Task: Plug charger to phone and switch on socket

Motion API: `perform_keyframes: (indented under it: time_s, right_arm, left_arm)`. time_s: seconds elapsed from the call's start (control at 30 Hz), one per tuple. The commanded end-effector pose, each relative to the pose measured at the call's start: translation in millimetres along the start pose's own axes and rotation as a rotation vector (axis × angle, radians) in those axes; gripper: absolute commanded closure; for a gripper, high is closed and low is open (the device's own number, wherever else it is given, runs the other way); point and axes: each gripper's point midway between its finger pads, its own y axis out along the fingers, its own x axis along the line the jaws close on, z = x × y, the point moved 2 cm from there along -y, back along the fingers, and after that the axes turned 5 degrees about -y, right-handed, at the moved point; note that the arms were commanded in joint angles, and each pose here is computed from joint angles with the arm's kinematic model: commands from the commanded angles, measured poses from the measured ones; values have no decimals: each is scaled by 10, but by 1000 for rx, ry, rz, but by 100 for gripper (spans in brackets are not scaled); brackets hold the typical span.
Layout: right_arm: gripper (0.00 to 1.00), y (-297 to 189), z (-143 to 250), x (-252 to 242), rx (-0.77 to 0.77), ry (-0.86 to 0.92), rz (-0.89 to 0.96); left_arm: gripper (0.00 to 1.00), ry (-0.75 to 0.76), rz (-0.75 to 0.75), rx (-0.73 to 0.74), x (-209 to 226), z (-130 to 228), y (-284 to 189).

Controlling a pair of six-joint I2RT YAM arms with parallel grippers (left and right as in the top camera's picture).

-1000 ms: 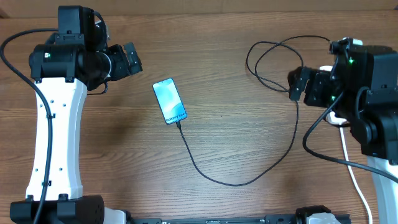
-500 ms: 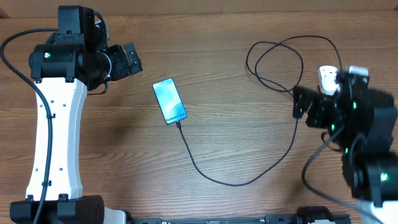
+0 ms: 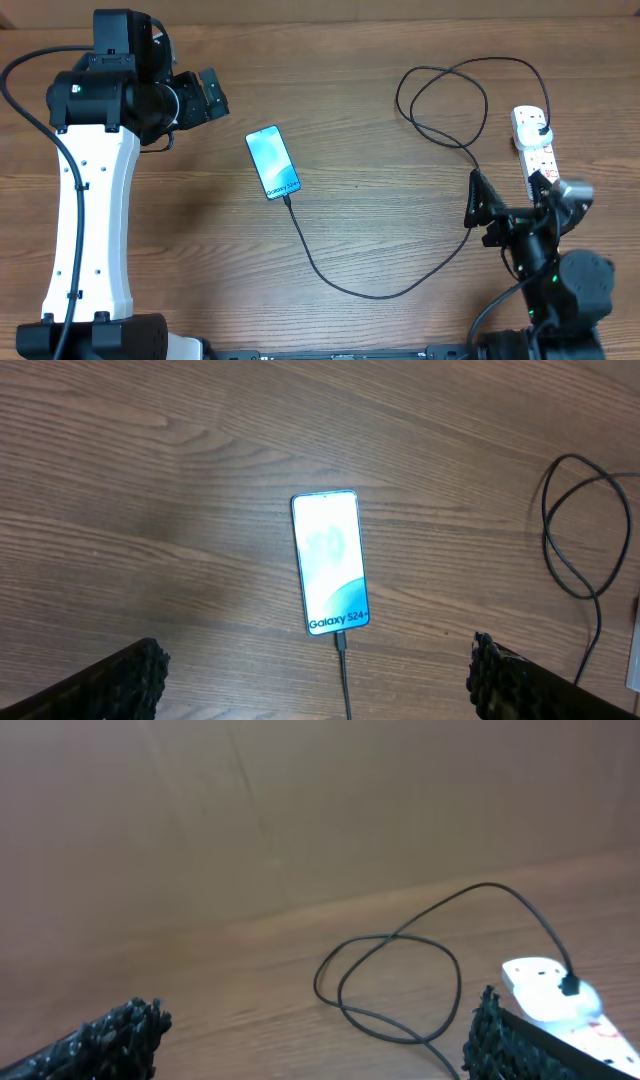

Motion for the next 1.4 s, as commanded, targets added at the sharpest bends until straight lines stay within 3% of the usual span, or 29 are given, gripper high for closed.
perform_keyframes:
  time_s: [0.0, 0.3, 0.97, 1.2, 1.37]
  right_arm:
    - [0, -4, 185, -29, -43, 51, -11]
    - [0, 4, 480, -78, -117, 120, -31]
    - [0, -19, 624, -123, -284, 107, -56]
    - [0, 5, 708, -201, -250, 109, -6]
    - [0, 62, 1036, -275, -105, 117, 37]
  left_arm:
    - [0, 18, 18, -15, -36, -9, -78]
    - [0, 18, 18, -15, -36, -9, -78]
    - [0, 18, 18, -15, -36, -9, -78]
    - [0, 18, 18, -15, -36, -9, -78]
    - [0, 18, 17, -16, -35, -9, -78]
